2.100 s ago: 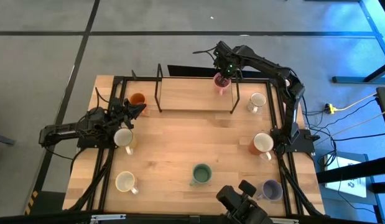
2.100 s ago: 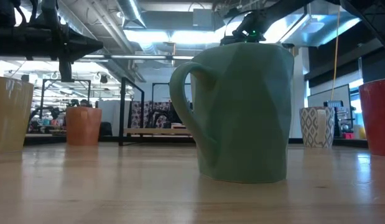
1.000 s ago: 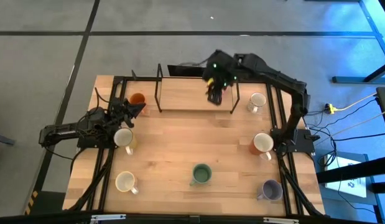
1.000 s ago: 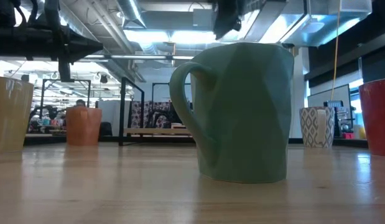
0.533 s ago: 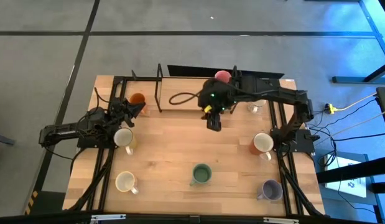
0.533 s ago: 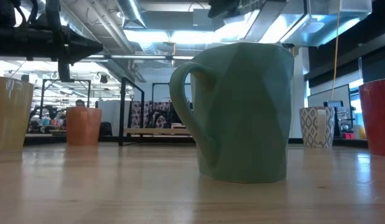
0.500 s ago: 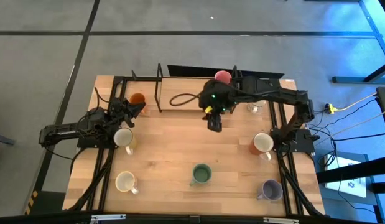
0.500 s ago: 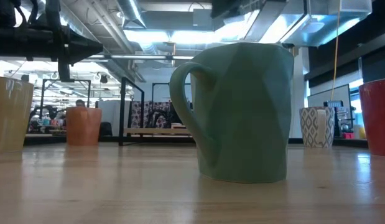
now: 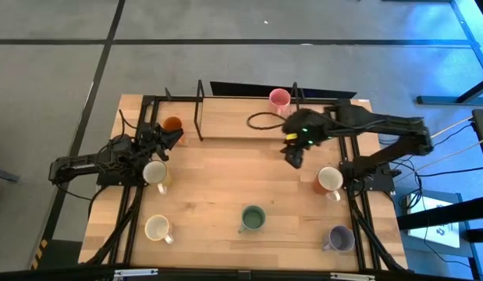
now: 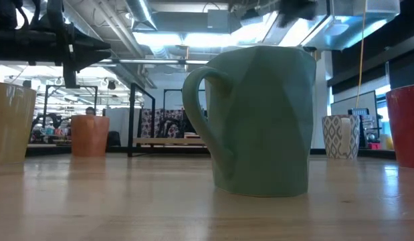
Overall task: Place coffee mugs
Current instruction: Put the red mug on the shelf
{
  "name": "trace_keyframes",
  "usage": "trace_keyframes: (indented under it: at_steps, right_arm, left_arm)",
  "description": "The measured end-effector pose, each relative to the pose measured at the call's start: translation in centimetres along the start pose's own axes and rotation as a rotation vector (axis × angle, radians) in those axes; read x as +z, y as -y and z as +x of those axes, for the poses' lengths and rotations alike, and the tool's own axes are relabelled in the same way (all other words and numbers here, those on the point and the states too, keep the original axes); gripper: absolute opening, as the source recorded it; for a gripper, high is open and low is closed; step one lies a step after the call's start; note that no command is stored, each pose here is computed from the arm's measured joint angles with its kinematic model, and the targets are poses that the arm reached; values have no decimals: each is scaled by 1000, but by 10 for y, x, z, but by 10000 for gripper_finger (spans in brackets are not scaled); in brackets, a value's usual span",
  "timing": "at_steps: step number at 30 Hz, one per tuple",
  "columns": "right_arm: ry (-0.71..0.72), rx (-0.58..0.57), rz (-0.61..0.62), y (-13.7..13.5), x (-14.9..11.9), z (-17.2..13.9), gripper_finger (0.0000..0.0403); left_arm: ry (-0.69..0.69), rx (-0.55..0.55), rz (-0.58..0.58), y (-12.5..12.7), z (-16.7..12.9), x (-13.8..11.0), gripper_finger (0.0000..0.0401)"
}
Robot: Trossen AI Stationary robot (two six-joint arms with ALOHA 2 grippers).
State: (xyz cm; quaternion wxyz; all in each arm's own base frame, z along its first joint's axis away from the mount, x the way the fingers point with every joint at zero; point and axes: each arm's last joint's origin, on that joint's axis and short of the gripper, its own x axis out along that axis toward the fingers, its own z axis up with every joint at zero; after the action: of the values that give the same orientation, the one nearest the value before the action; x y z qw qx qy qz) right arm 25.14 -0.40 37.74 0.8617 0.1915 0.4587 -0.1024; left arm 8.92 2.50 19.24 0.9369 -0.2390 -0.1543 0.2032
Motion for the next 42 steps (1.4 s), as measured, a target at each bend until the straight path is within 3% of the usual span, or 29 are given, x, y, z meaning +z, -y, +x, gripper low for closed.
trace_keyframes:
  at_steps: [8,14,26,35,42]
  right_arm:
    - [-89,-13,194,3,-61,-25,159]
    - [-280,-132,211,12,-98,-15,159]
    - [-515,-217,-84,34,-142,38,159]
    - [-502,-305,-223,42,-150,52,159]
    - [-477,-293,-304,41,-148,54,159]
  left_arm:
    - [-1,-3,1,0,0,0,89]
    - [0,1,2,0,0,0,89]
    - [1,5,2,0,0,0,89]
    - [5,14,2,0,0,0,89]
    - [8,18,2,-1,0,0,89]
